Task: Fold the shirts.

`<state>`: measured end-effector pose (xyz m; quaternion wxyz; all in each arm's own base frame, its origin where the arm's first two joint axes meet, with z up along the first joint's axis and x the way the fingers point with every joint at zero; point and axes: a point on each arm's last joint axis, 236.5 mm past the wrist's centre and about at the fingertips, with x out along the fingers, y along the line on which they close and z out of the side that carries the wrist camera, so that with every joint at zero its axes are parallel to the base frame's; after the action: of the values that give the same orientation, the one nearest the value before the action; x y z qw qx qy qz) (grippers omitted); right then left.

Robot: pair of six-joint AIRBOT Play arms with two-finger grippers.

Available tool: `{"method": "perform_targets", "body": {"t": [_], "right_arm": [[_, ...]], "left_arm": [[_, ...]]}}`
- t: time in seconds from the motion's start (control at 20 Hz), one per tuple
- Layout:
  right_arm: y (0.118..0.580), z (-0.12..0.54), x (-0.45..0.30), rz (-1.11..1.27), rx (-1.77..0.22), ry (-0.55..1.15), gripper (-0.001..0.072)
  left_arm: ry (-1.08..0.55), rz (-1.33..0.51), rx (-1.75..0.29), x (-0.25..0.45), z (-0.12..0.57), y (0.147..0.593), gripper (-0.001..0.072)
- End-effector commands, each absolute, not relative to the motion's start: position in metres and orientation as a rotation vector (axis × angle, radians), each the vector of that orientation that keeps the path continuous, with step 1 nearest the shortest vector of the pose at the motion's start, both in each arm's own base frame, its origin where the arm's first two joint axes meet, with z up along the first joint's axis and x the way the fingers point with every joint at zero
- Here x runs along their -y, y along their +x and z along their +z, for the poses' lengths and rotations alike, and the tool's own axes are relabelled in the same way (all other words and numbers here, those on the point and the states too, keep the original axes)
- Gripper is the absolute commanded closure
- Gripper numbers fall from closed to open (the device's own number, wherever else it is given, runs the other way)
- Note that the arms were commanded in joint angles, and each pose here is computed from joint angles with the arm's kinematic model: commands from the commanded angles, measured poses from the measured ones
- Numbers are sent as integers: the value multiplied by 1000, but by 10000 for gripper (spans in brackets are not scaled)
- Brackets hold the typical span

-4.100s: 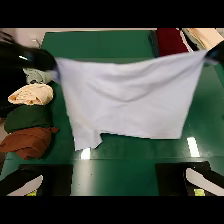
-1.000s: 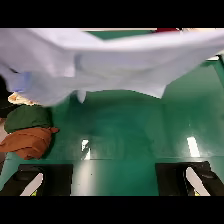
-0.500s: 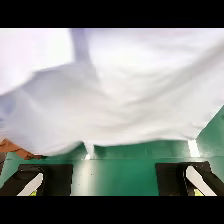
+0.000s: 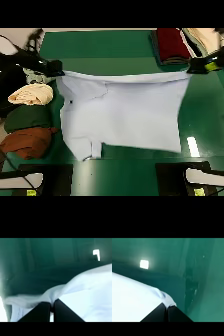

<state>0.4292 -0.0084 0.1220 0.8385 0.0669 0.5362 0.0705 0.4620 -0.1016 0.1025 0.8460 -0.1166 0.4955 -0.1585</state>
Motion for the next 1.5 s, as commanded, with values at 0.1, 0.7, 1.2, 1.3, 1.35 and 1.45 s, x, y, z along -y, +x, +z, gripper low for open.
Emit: {"method": "perform_targets", "body": {"t": [0.1, 0.7, 1.2, 1.3, 1.35, 1.45], "right_arm": [[489, 63, -3, 187, -1185, 227, 700], [423, -7, 4, 153, -1357, 234, 699], [370, 59, -13, 182, -1260, 212, 302], [359, 63, -21, 189, -1218, 219, 302], [354, 63, -22, 184, -1198, 218, 302], [344, 62, -24, 184, -1181, 227, 302]], "left_arm": [[-274, -283, -1030, 89, 52, 514, 679], [-292, -286, -1390, 74, -49, 425, 678], [-271, -125, -1443, 42, -16, 311, 166], [-331, -126, -1476, 54, -33, 262, 166], [-374, -127, -1491, 61, -41, 239, 166], [-451, -153, -1495, 77, -52, 209, 166]]}}
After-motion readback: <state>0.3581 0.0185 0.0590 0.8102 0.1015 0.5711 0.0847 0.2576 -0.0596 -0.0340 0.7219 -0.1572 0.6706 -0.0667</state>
